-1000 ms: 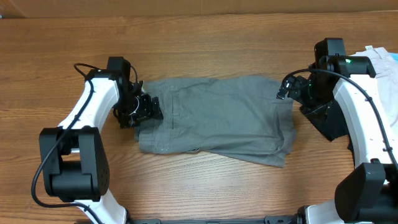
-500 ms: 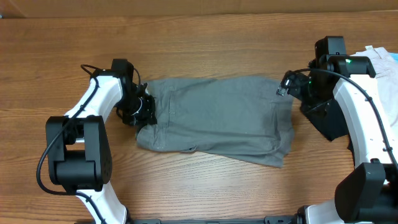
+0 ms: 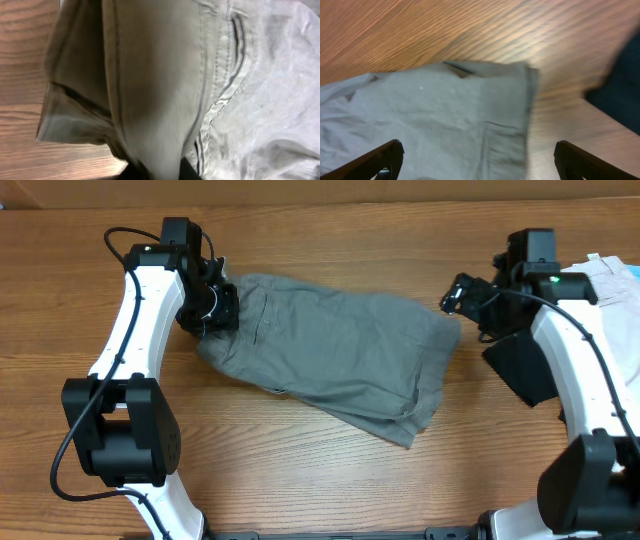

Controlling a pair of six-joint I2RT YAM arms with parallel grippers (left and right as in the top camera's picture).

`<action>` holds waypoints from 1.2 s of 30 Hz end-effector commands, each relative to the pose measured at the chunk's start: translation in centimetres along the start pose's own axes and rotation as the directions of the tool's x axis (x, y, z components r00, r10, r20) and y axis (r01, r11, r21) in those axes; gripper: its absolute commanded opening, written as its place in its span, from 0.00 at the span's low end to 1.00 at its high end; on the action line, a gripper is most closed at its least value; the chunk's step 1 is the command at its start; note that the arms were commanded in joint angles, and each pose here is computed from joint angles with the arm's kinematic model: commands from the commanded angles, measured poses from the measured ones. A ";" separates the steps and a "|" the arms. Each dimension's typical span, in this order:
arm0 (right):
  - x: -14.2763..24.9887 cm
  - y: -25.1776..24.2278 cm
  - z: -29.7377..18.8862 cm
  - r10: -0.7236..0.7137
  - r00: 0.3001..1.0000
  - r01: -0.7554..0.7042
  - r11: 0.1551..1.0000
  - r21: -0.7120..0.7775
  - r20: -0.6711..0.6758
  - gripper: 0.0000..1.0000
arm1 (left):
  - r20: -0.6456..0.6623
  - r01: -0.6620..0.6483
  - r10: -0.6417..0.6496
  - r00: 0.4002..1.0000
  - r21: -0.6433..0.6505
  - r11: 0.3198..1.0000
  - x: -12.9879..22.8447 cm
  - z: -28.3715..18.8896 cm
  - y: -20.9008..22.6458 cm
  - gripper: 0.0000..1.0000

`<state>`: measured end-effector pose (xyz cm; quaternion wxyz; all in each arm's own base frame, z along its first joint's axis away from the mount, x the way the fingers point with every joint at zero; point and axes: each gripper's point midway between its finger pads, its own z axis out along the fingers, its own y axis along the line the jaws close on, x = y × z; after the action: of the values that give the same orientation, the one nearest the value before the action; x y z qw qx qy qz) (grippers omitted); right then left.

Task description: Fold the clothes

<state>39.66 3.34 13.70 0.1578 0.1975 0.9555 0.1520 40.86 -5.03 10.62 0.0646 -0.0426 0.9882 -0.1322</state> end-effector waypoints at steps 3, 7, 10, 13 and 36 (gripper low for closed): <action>3.2 2.3 5.2 -0.042 0.989 0.026 0.993 -0.117 -0.139 0.69 | 0.078 -0.015 0.029 0.997 -0.174 0.985 -2.0 -0.7 2.7 0.42; 4.9 3.3 6.9 -0.067 0.979 0.045 0.992 -0.115 -0.194 0.28 | 0.125 0.033 0.001 0.992 -0.268 0.963 -2.9 -1.4 4.6 0.79; 6.2 3.8 6.3 -0.048 0.970 0.026 0.995 -0.096 -0.239 0.17 | 0.144 0.063 -0.026 0.989 -0.257 0.964 -3.3 -2.2 4.4 0.77; 8.1 3.7 4.6 -0.022 0.944 -0.004 0.997 -0.075 -0.330 0.05 | 0.145 0.053 -0.022 0.989 -0.213 0.976 -3.5 -3.8 2.9 0.69; 21.6 -3.6 8.3 0.171 0.817 -0.041 0.970 0.239 -0.551 0.04 | -0.438 -0.020 -0.039 0.898 -0.127 0.992 5.8 10.2 1.0 0.15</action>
<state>23.49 12.95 0.23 -0.1670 0.1725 0.9579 0.1572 36.79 -10.56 0.69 -0.1511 0.0025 0.9795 -0.1335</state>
